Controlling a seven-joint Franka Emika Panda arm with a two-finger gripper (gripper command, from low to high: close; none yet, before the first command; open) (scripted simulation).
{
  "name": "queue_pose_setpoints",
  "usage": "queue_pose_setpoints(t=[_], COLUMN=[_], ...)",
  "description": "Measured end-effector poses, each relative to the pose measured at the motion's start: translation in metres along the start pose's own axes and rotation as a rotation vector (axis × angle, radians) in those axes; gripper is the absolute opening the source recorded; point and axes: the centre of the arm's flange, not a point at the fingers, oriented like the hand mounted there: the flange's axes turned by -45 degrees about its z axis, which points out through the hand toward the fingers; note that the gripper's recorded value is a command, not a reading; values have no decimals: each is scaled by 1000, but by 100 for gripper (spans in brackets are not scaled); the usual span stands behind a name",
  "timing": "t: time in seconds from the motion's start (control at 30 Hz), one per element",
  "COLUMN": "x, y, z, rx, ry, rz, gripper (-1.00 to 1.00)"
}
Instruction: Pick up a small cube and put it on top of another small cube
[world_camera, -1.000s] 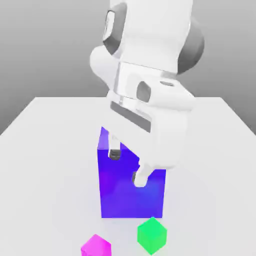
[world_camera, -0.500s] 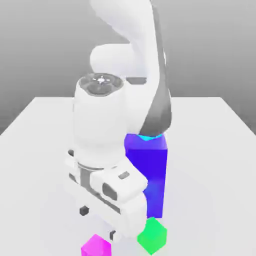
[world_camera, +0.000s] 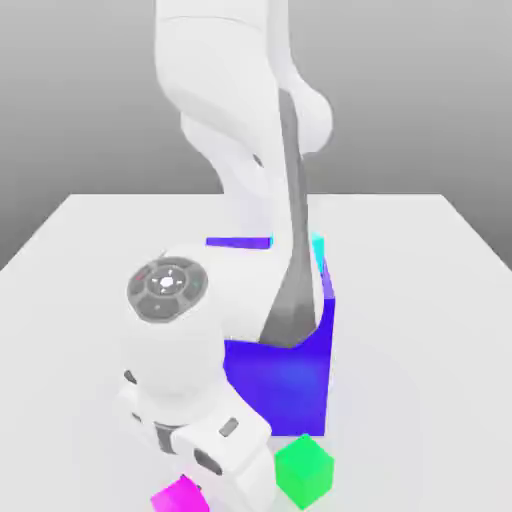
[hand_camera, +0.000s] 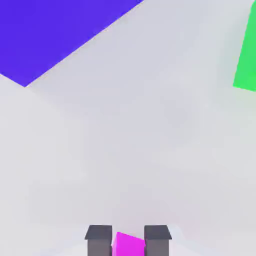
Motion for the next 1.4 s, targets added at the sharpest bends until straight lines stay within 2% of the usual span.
queue_pose_setpoints(t=[0.4,0.73,1.03,1.4], x=[33,69,90,92], y=[68,83,77,65], z=[-165,-266,-316,-320], rx=[-152,-334,-491,-618], ry=[-214,-307,-299,-196], rz=[-118,-164,-176,-158], gripper=[-100,-100,-100,-100])
